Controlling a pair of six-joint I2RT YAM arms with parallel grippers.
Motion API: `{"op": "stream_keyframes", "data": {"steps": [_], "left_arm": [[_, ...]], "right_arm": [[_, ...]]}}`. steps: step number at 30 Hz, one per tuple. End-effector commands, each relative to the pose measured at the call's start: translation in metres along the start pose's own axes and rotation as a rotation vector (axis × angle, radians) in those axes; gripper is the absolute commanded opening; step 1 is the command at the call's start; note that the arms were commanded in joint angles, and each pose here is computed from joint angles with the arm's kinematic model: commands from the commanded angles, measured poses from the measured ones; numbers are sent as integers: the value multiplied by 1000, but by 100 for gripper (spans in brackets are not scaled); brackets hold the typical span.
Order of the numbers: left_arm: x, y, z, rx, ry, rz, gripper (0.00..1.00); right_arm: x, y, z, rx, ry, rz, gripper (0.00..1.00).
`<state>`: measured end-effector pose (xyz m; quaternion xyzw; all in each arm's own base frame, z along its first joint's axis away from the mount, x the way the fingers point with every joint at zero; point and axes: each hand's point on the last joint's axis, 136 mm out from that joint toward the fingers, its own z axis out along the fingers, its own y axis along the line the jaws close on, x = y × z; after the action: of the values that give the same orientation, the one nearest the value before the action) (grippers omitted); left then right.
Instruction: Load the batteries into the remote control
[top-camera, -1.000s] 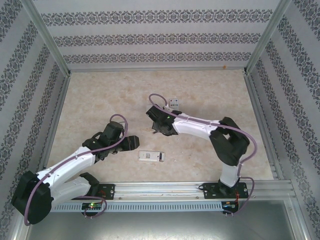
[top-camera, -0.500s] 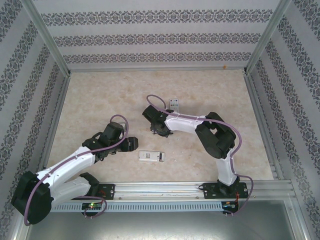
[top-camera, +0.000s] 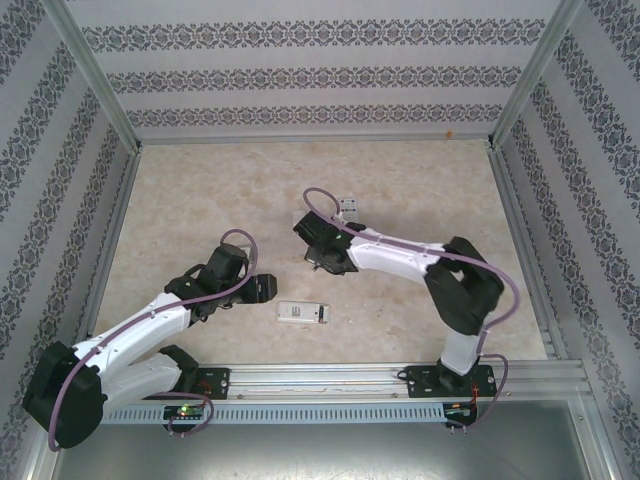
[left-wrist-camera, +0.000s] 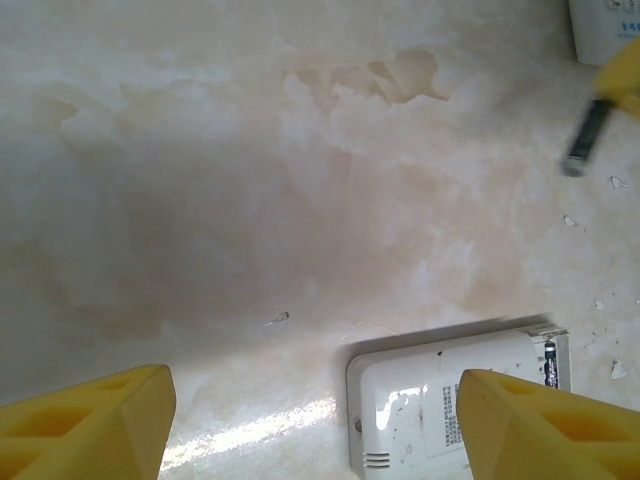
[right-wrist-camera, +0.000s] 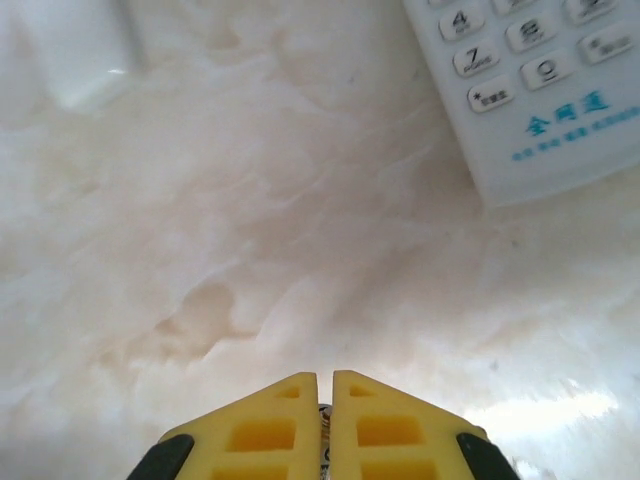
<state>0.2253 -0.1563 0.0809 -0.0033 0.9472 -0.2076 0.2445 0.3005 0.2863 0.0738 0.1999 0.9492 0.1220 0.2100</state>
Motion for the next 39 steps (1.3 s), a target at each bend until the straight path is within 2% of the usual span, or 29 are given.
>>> {"op": "stream_keyframes", "data": {"steps": [1,6,11,16,22,39], "left_arm": [[-1,-11,2,58,-3,24,75],[1,-27,3,160,8,16,75],[3,-23,10,148,21,-17,77],[3,-24,12,149,28,-20,78],[4,-21,11,136,28,-19,80],[7,-19,14,129,32,-30,81]], "right_arm": [[6,-8,-30,-5,-91,-124,9],[39,-33,-46,2,-85,-272,9],[80,-36,-45,-28,6,-398,9],[102,-37,-37,7,48,-485,9],[112,-52,-25,49,79,-494,10],[97,-71,-14,133,11,-444,11]]}}
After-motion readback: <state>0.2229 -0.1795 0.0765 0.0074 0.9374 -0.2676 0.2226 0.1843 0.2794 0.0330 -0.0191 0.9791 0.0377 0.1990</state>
